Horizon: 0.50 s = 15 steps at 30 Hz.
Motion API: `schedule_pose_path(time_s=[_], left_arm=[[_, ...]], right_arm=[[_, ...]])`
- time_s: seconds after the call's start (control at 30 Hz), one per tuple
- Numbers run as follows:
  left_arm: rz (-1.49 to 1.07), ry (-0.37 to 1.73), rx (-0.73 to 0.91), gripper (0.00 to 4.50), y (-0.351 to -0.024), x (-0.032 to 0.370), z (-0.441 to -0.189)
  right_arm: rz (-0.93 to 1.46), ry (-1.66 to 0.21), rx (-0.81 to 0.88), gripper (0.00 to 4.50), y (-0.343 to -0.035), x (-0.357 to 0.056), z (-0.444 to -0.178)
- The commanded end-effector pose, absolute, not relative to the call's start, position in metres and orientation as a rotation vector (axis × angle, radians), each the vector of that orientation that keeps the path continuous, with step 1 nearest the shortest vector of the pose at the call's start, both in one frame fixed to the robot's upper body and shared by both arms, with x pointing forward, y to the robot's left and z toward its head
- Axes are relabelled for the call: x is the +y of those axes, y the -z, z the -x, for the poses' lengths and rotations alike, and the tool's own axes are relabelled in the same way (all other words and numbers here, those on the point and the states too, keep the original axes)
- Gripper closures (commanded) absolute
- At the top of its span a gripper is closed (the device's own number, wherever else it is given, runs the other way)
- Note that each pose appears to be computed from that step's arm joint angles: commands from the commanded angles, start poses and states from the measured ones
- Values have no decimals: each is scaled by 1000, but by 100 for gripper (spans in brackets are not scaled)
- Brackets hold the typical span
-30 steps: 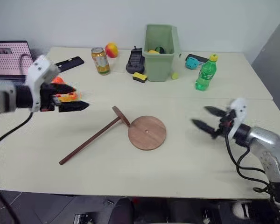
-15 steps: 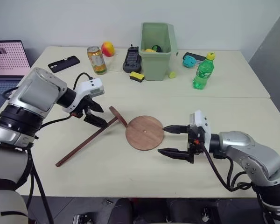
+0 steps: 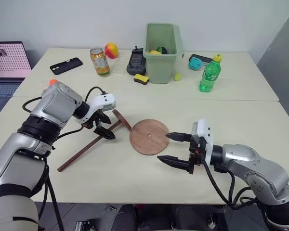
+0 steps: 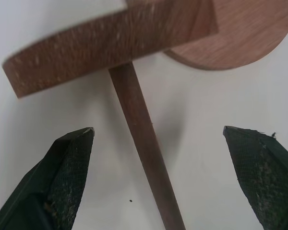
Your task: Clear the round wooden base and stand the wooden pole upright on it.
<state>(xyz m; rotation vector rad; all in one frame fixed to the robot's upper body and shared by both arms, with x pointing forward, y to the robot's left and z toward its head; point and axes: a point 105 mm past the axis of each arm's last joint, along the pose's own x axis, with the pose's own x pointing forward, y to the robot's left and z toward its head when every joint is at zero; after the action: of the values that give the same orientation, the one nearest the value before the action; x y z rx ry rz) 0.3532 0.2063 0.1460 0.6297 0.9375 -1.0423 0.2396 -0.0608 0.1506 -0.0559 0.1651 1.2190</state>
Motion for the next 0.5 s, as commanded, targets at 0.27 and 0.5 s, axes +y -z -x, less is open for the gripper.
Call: schedule_pose_path(time_s=[0.27, 0.5], left_arm=[[-598, 1019, 869, 175, -151, 201, -362], [-580, 1018, 878, 315, -151, 203, -360]], right_arm=[[60, -1212, 116, 0, -164, -62, -240], [62, -1213, 112, 0, -166, -62, -243]])
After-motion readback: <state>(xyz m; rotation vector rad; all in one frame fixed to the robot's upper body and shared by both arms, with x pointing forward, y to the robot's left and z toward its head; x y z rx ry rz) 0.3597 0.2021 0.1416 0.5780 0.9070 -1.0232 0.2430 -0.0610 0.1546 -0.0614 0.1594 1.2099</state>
